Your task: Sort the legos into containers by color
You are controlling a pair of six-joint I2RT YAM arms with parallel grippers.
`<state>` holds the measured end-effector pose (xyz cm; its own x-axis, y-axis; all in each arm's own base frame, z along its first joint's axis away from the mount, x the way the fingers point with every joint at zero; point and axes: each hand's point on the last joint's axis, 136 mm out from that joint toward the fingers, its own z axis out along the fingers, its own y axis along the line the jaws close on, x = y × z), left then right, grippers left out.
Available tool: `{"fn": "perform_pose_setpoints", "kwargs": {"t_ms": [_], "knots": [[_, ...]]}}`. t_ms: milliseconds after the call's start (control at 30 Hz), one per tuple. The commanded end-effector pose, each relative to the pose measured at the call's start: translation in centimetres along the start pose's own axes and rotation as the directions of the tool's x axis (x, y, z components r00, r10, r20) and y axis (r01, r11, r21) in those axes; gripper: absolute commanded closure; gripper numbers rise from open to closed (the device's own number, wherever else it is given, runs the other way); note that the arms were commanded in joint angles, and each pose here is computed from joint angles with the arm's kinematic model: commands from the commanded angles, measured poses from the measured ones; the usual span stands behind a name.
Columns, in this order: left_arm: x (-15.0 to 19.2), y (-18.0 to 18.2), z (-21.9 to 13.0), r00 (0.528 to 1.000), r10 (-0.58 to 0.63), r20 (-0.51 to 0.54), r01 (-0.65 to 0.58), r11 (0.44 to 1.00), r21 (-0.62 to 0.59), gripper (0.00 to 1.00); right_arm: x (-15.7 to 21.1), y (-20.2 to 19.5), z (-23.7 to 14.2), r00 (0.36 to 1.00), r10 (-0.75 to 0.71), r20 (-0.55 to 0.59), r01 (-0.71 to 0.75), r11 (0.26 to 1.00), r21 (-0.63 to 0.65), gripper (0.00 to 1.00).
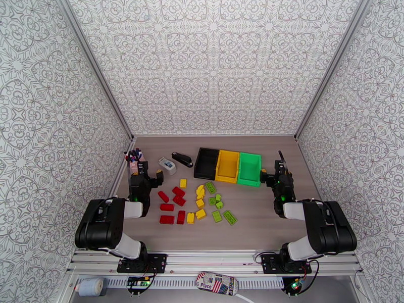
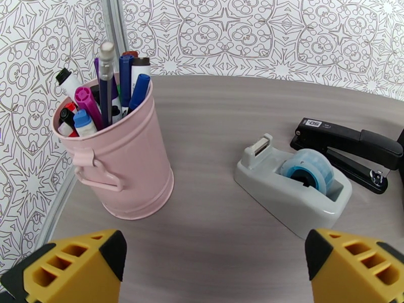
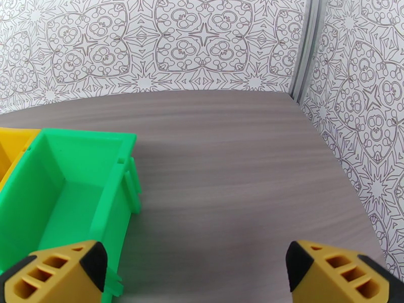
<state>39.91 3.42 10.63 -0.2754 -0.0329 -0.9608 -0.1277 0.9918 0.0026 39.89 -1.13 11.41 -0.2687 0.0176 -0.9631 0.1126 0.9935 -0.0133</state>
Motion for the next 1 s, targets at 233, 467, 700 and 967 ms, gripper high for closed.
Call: {"fn": "perform_pose_setpoints", "kwargs": {"t_ms": [233, 467, 700, 967], "knots": [[-0.5, 0.0, 0.1, 1.0, 0.011, 0.006, -0.011, 1.0, 0.023, 0.01, -0.3, 0.3, 0.0, 1.0, 0.004, 0.012, -0.004, 1.0, -0.011, 0.01], [-0.5, 0.0, 0.2, 1.0, -0.002, 0.002, 0.002, 0.999, 0.037, 0.01, -0.4, 0.3, 0.0, 1.0, 0.005, 0.014, -0.005, 1.0, -0.011, 0.01], [-0.5, 0.1, 0.1, 1.0, -0.008, 0.004, 0.008, 0.999, 0.042, 0.01, -0.4, 0.4, 0.0, 1.0, 0.005, 0.013, -0.005, 1.0, -0.013, 0.01], [-4.5, 1.9, -2.1, 0.999, -0.023, 0.032, 0.026, 0.994, -0.107, 0.01, -4.9, -2.6, -3.2, 0.993, 0.112, 0.035, -0.116, 0.984, 0.136, 0.01]]}}
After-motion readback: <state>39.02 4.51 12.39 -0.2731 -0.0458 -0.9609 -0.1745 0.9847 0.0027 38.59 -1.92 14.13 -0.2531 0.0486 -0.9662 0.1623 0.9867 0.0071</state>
